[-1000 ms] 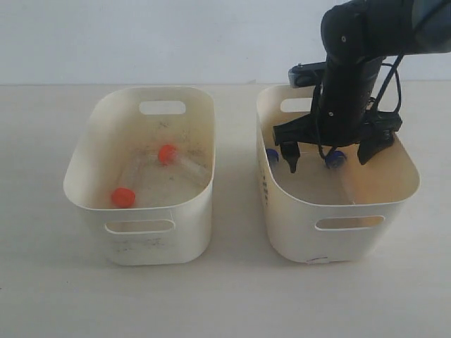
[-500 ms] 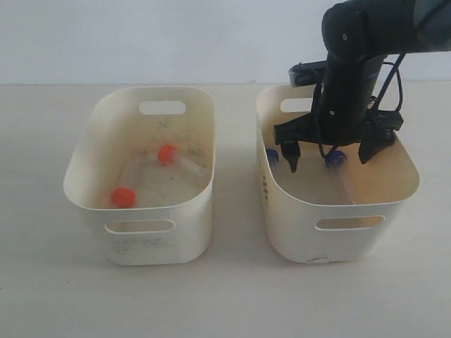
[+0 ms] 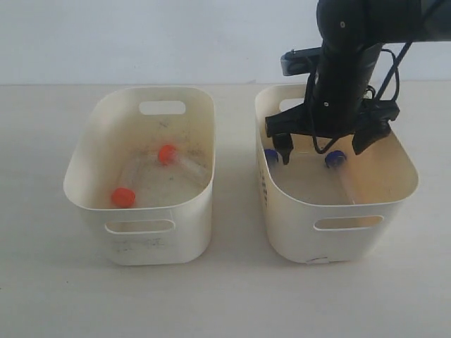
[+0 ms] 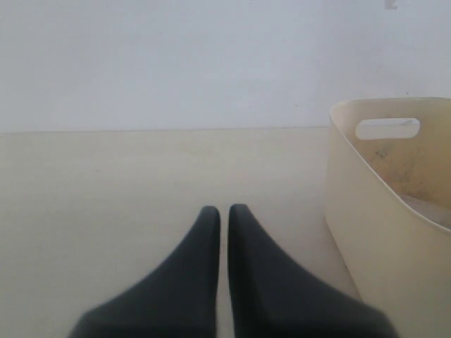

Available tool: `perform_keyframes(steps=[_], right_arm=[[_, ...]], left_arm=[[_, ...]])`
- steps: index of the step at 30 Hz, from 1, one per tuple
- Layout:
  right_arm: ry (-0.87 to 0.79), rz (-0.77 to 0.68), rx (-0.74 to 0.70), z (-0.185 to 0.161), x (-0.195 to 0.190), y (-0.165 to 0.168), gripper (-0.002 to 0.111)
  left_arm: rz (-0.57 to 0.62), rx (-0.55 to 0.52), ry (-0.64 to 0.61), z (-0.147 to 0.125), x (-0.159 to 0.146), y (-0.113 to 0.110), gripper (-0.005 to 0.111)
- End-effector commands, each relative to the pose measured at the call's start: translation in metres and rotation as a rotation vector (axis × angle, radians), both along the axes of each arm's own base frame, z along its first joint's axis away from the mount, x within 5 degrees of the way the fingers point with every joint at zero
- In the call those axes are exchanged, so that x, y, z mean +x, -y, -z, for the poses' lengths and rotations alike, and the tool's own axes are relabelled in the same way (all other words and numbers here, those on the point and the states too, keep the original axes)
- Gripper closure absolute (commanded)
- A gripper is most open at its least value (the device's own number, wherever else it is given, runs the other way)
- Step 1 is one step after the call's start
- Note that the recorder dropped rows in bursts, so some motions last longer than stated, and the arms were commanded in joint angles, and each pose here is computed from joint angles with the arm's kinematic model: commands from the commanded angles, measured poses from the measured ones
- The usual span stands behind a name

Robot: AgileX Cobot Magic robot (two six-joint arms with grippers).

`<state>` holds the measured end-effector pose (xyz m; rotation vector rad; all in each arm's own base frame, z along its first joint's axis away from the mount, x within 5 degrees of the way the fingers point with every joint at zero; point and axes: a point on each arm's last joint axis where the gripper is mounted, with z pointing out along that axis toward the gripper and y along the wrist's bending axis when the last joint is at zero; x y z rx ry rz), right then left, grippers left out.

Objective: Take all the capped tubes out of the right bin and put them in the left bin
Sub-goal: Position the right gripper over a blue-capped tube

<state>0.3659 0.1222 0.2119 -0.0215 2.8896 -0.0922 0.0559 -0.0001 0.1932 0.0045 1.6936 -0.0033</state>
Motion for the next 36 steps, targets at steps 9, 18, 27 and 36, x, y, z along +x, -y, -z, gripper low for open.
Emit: perform_keyframes(steps=[9, 18, 27, 36], right_arm=[[-0.030, 0.009, -0.044, 0.013, 0.002, 0.001, 0.003], [-0.052, 0.004, -0.058, 0.027, 0.006, 0.000, 0.003], [-0.015, 0.045, -0.080, 0.026, 0.009, 0.003, 0.003], [-0.006, 0.054, -0.080, 0.027, 0.010, 0.003, 0.003]], left_arm=[[-0.001, -0.016, 0.008, -0.002, 0.000, 0.000, 0.102], [-0.001, -0.016, 0.008, -0.002, 0.000, 0.000, 0.102], [-0.001, -0.016, 0.008, -0.002, 0.000, 0.000, 0.102], [-0.001, -0.016, 0.008, -0.002, 0.000, 0.000, 0.102]])
